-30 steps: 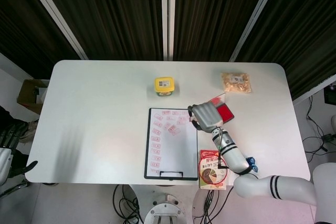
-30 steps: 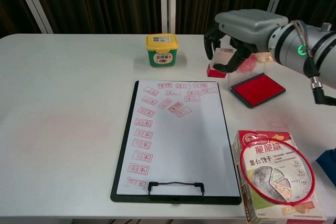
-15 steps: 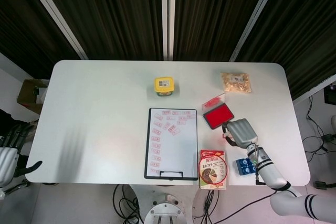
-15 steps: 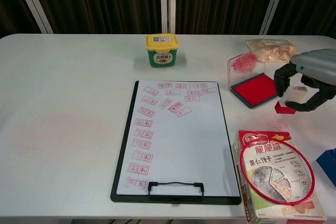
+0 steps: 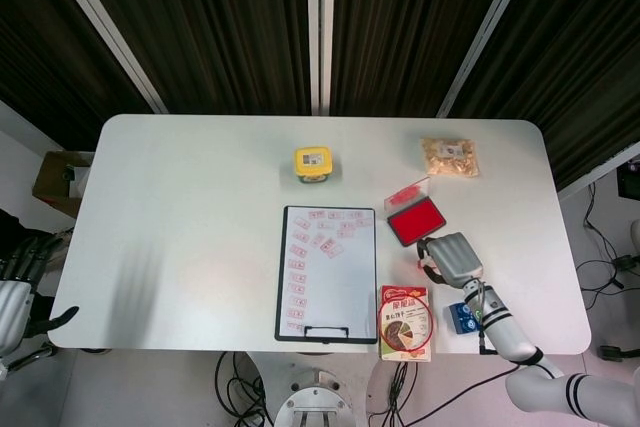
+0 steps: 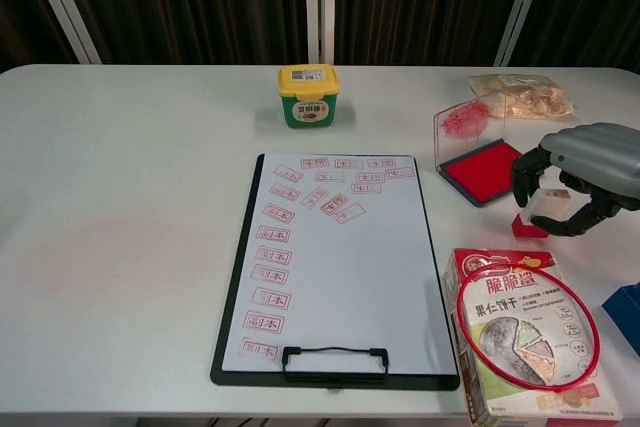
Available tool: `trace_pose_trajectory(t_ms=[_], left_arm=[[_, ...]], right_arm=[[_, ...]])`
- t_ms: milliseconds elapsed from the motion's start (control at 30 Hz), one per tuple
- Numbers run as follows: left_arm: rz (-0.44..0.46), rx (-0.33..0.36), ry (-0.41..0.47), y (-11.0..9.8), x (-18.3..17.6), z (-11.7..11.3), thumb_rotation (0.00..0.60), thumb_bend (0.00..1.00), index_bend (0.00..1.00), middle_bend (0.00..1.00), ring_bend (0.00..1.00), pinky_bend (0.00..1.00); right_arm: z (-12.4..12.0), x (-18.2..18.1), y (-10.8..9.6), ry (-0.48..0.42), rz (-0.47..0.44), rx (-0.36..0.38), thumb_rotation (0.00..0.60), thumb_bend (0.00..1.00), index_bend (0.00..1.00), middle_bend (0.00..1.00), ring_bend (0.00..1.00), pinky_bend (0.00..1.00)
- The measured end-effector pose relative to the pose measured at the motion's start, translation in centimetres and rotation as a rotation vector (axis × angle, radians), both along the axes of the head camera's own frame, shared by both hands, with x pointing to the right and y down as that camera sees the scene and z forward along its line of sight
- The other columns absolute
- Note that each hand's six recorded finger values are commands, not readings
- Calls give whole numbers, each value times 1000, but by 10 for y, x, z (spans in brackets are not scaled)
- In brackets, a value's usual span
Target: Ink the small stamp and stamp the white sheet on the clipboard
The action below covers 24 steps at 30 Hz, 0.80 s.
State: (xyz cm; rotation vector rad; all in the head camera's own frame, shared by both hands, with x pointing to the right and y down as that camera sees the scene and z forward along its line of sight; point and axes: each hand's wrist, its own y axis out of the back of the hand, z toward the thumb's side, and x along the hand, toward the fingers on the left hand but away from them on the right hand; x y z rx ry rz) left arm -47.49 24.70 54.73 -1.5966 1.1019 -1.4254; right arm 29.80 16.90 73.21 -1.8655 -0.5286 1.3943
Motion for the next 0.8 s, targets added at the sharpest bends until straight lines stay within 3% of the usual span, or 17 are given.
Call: trace_pose_trajectory(t_ms=[467, 667, 800], left_arm=[[-2, -3, 2, 0, -2, 1, 600, 0, 96, 91, 68, 160], [-3, -3, 1, 0, -2, 0, 600, 0, 96, 91, 68, 160], [-5, -4, 4, 0, -2, 1, 600, 0, 96, 91, 68, 160]], right_arm=[[4, -2, 4, 67, -25, -6, 600, 430, 898, 782, 934, 1000], [4, -3, 5, 62, -27, -12, 600, 332, 787, 694, 934, 1000], [2, -4, 4, 47, -28, -11, 600, 261, 656, 594, 933, 1000]])
